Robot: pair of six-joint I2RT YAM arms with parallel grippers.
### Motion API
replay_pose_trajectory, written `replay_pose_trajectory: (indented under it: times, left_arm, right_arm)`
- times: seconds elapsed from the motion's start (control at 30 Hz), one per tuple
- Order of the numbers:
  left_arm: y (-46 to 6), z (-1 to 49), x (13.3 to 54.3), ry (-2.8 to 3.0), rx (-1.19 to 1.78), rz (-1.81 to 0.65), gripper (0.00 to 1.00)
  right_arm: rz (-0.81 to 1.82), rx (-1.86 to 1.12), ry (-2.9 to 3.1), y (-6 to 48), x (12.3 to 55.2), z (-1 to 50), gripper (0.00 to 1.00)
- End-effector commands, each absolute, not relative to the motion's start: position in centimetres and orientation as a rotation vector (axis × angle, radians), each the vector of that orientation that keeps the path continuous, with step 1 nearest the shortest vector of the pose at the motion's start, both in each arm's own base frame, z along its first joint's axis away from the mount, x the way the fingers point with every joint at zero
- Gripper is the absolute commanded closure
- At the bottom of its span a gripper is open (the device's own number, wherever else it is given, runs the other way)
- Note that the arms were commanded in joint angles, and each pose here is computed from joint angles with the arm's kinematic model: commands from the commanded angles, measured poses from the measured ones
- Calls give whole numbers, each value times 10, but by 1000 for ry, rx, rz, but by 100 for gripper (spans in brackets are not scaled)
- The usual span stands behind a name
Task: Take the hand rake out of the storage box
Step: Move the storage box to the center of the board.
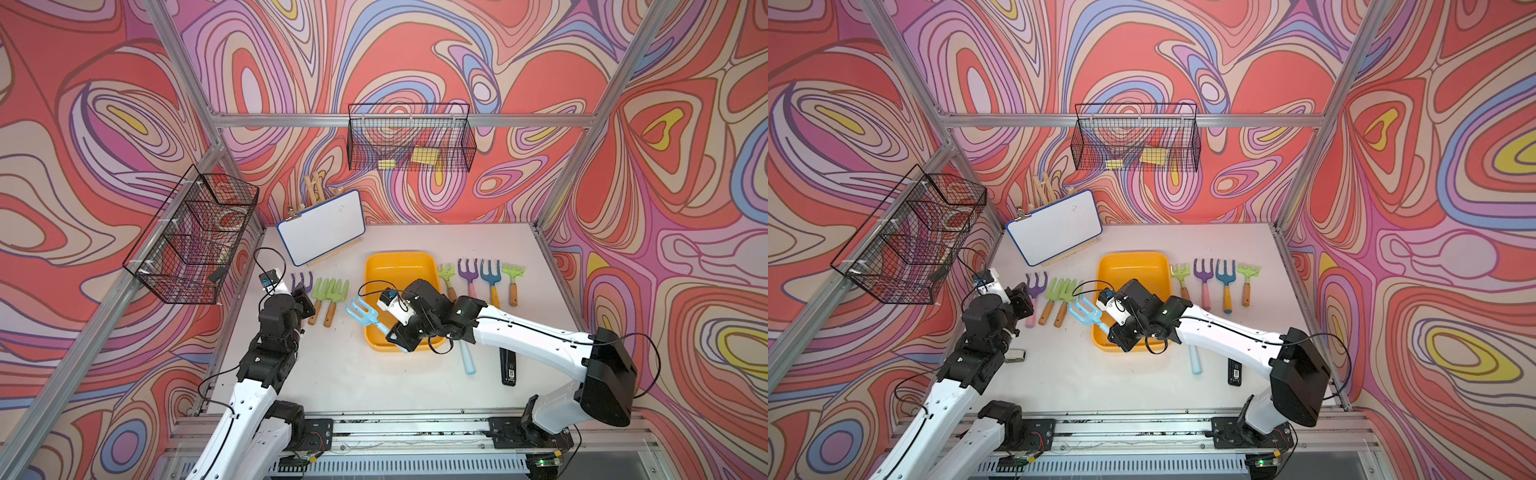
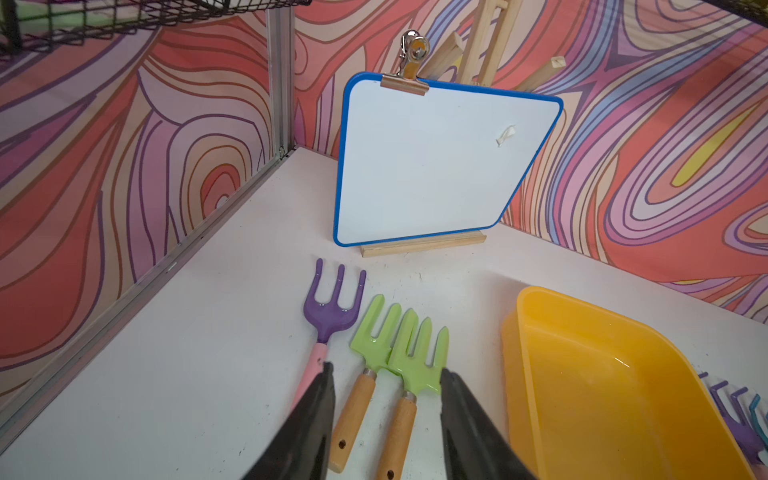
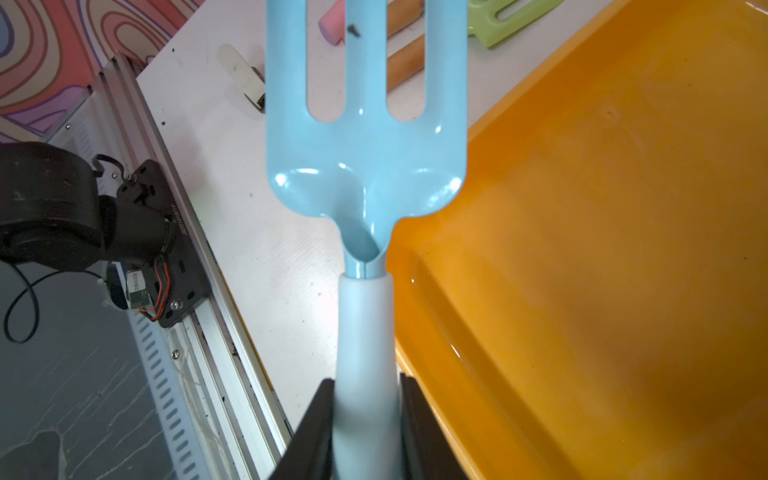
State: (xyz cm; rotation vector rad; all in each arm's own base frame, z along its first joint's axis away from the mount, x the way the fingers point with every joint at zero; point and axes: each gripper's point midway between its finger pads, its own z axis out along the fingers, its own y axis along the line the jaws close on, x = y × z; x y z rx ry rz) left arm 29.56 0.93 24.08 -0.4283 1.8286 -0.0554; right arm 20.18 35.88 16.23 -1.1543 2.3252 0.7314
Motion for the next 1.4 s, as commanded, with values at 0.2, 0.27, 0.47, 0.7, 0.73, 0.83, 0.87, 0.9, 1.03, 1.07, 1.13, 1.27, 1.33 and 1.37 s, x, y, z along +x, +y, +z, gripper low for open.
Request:
replay_pose_trajectory:
  times: [0.2,0.27,0.47,0.7,0.73,0.83,0.87,0.9,1.03,1.07,1.13,1.27,1.33,1.37]
  left_arm:
    - [29,220,301,1852,-513,-107,55]
    - [31,219,302,1853,-519,-111,55]
    - [32,213,306,1872,-531,-135,55]
    - [33,208,305,1881,-536,-142,55]
    - [33,208,306,1883,-536,-143,55]
    - [33,207,306,1885,-539,-144,55]
    - [34,207,305,1886,-539,-144,55]
    - [34,207,305,1885,-539,-145,55]
    - [29,208,305,1889,-531,-177,55]
    - [28,208,304,1892,-528,-185,55]
    - [26,209,304,1893,-523,-198,55]
    - [23,209,304,1896,-514,-216,55]
    - [23,210,305,1895,-513,-218,55]
    - [22,209,305,1898,-511,-220,55]
  right_arm:
    - [729,-1328,2281,389,178,141,82]
    - [722,-1355,2281,395,174,136,82]
    - [716,-1412,2279,407,165,122,82]
    - [721,-1469,2273,422,154,110,82]
    - [720,-1471,2268,423,154,112,82]
    - [678,-1491,2309,424,155,91,82]
    - [672,-1491,2314,425,156,88,83]
    - [674,-1496,2316,425,155,85,83]
    - [677,-1494,2320,428,156,81,83]
    - [669,-1493,2327,428,157,77,83]
    - [656,-1490,2335,428,158,73,83]
    - [598,-1477,2355,426,165,62,83]
    - [574,-1473,2362,426,167,57,83]
    - [560,-1473,2367,425,169,54,83]
